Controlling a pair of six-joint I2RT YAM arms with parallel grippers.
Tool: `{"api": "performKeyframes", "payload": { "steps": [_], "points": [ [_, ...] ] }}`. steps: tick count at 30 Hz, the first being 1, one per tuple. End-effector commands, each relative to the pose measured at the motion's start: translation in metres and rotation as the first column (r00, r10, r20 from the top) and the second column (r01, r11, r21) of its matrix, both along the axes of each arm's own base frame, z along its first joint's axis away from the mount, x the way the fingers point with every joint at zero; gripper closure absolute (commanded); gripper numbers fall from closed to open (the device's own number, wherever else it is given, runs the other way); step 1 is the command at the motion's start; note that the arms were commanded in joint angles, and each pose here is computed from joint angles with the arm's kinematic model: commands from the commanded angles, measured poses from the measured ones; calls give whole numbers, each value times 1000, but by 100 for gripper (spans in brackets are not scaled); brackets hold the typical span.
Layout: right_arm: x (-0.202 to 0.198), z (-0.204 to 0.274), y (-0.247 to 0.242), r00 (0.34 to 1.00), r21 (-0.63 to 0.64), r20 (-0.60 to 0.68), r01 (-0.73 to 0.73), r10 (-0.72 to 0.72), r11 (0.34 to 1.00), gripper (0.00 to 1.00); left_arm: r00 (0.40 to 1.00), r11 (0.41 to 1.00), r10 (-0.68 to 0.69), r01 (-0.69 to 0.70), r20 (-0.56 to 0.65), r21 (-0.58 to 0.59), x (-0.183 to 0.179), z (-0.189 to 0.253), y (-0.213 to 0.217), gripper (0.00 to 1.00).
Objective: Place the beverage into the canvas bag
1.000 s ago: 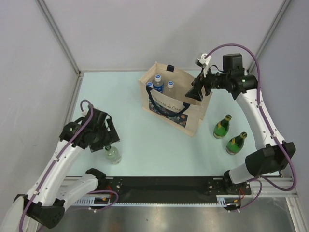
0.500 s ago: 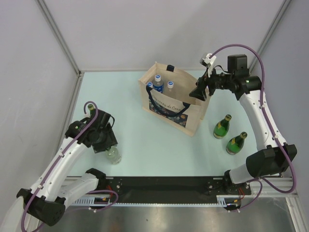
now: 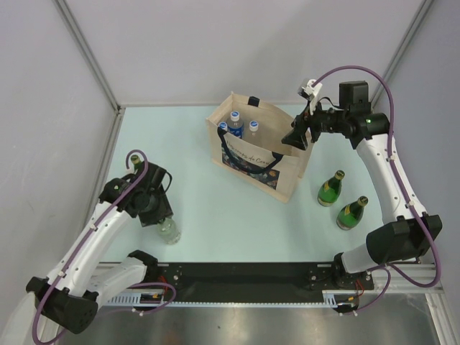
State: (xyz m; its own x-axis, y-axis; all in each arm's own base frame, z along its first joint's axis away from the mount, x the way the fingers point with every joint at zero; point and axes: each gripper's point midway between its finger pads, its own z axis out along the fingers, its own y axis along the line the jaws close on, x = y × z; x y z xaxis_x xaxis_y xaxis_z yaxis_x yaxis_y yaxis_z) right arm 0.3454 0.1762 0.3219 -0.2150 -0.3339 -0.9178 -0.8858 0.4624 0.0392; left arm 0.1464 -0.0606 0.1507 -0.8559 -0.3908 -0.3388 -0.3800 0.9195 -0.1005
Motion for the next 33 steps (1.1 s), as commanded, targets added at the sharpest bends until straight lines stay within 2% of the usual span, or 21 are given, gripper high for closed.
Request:
{"api": "performKeyframes", "payload": {
  "steps": [1,12,24,27,30,31,33],
  "points": [
    [-4,12,0,1000,21,30,-8,7,1000,22,1000,1000,-13,13,-8,-1,-1,3,0,48],
    [-2,10,-1,1000,19,25,-6,5,1000,22,998,999,-50,50,-24,-22,-3,9,-5,48],
    [-3,9,-3,1000,17,26,-2,2,1000,22,999,999,-51,51,-7,2,3,13,-2,56],
    [-3,8,-3,1000,14,26,-2,2,1000,22,998,998,-59,59,1,8,5,16,-1,60],
    [-4,8,-4,1000,11,30,1,-1,1000,22,997,997,-72,72,24,2,9,22,-3,70],
    [-4,8,-3,1000,11,29,-2,2,1000,22,996,997,-83,83,31,2,10,24,-4,77],
    [-4,8,-4,1000,9,28,0,0,1000,22,994,996,-94,94,47,-7,13,27,-6,82]
  ]
}}
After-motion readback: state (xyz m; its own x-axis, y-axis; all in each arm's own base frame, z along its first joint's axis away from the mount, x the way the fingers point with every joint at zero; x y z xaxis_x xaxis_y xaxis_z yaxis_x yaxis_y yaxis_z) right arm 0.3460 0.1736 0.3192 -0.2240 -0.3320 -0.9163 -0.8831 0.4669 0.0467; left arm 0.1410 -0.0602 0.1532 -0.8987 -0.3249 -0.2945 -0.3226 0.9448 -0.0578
